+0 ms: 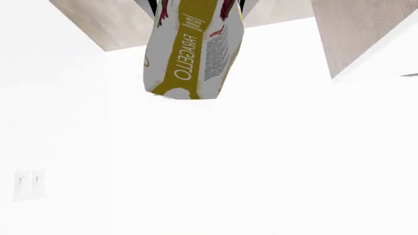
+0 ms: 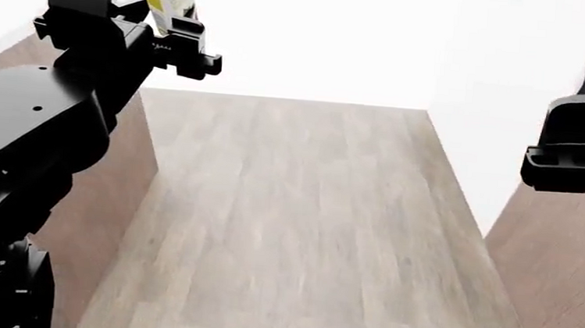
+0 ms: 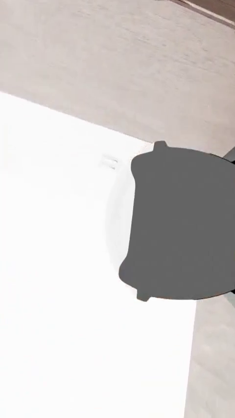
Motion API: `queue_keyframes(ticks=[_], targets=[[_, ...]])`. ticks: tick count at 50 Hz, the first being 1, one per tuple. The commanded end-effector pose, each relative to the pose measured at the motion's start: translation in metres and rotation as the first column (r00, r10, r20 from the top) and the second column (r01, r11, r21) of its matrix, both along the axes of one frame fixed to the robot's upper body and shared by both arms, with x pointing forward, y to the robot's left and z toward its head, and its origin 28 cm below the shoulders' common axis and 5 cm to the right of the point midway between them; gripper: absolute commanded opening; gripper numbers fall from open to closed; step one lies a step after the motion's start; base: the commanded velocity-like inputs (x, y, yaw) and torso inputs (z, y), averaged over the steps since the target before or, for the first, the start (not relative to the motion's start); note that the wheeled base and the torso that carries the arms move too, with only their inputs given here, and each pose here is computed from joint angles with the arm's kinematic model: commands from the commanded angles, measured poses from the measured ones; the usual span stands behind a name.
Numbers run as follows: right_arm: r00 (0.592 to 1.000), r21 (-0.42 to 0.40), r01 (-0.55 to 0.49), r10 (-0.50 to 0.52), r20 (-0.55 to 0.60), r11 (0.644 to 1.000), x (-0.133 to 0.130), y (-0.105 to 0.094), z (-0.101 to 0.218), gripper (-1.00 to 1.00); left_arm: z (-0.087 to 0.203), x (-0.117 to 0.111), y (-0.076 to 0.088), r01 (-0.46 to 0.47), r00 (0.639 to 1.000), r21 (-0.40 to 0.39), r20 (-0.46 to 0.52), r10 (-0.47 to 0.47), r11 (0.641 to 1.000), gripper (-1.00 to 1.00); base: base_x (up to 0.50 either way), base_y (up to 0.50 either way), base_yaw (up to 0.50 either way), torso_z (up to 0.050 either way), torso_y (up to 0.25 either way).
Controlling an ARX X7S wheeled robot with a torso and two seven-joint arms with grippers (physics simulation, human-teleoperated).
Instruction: Move the drinks to the dining counter.
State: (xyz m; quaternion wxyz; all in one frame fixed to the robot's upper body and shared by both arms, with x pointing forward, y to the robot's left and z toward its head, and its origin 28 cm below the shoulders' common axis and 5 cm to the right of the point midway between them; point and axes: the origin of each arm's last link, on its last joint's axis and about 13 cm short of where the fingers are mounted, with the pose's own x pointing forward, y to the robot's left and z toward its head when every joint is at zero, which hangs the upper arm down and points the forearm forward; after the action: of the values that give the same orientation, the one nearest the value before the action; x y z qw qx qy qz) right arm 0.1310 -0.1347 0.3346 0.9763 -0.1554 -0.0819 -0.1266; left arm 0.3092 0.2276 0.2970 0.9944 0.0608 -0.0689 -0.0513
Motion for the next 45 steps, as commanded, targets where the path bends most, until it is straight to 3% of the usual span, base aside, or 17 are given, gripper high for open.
queue_keyframes(ticks=[1,45], targets=[[1.000,-0.011,0.002,-0.002,0.012,1.000,0.0000,-0.0006,0.0019,-1.00,0.0051,-0.0012,0.0014,-0.012,1.000,-0.010,0.024,0.013,1.000,-1.00,0.12,0.50,0.00,0.000,0.000],[1.000,-0.046,-0.014,0.015,0.012,0.999,-0.0006,0.0025,0.0020,-1.00,0.0045,-0.0027,0.0030,-0.017,1.000,-0.009,0.021,0.017,1.000,-1.00,0.07,0.50,0.00,0.000,0.001]])
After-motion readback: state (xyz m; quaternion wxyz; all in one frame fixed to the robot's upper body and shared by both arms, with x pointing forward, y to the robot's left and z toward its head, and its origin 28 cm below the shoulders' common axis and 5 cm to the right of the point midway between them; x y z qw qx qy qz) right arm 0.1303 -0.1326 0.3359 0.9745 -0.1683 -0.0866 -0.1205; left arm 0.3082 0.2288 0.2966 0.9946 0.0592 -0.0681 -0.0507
